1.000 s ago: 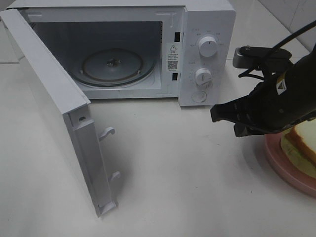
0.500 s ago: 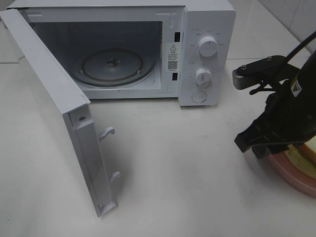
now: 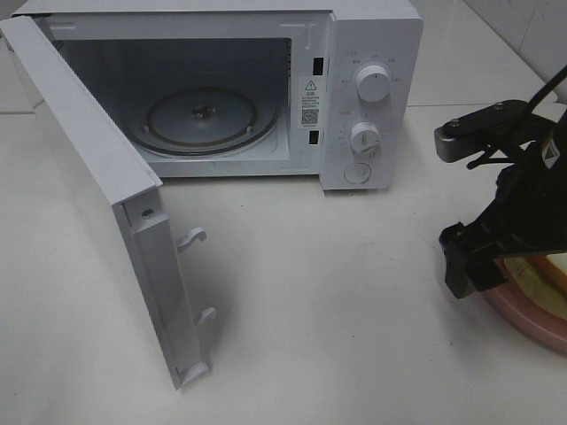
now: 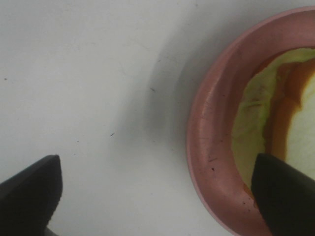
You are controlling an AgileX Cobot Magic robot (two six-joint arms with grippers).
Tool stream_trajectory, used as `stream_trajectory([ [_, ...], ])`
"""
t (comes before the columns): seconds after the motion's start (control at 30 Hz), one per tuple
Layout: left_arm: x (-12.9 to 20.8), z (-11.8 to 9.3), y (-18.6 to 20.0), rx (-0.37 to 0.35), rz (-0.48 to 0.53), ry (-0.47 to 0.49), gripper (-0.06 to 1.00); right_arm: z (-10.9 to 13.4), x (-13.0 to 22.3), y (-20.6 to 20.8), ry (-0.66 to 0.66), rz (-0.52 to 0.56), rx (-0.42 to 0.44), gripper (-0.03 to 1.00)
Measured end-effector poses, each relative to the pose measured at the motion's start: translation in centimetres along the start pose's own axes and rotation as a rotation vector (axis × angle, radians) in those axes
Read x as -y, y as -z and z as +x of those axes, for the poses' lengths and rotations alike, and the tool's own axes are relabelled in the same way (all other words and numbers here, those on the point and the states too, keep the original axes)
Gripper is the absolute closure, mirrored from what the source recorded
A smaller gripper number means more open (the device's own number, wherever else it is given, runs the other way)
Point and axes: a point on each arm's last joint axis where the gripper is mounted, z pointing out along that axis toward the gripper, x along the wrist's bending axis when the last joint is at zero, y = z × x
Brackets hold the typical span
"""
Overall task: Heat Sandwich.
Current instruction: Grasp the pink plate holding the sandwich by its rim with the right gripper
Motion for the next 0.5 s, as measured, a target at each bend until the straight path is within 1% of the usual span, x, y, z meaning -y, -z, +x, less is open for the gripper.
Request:
stream_trajectory([
  [0.13,0.0,0.0,0.0,0.000,0.000,0.000,-0.05,-1.1,0.0,-0.4,-0.044,0.018,0.006,-0.02],
  [0.2,0.0,0.0,0.0,0.000,0.000,0.000,-0.05,-1.4,0.0,-1.2,-0.051,0.049,-0.006,-0.02],
  [0.3,0.0,0.0,0.0,0.000,0.000,0.000,-0.05,-1.6,-0.1,-1.8,-0.059,0.067,-0.016,-0.02],
  [0.5,0.0,0.0,0.0,0.000,0.000,0.000,-0.05,-2.0,-0.6,-3.2,-0.077,0.065,-0.027,-0.01],
])
